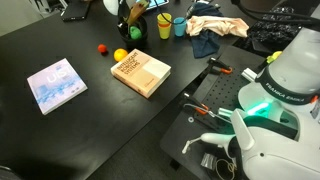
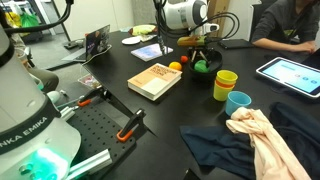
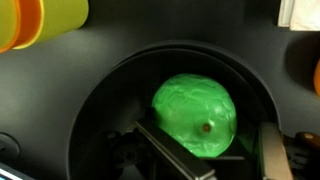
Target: Take the orange and green objects out the black bowl and unstack the black bowls
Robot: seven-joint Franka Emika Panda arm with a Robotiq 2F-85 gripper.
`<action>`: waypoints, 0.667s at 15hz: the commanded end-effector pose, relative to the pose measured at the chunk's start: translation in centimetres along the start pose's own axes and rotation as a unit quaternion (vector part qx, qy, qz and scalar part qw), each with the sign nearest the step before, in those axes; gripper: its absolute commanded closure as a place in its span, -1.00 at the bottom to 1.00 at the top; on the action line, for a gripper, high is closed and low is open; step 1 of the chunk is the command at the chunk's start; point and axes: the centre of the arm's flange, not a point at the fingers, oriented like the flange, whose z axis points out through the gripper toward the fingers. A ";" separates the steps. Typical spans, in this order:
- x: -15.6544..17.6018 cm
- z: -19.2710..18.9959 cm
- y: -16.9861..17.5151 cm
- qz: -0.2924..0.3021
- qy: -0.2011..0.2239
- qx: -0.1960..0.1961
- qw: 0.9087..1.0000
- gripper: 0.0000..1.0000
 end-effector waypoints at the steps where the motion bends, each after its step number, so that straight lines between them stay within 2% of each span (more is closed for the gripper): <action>1: 1.6 -5.4 -1.5 -0.028 -0.002 -0.010 1.000 -0.07; 6: 3.6 -11.2 -7.8 -0.090 0.025 0.025 0.995 -0.07; 10: 3.4 -10.9 -13.1 -0.122 0.032 0.059 0.990 -0.07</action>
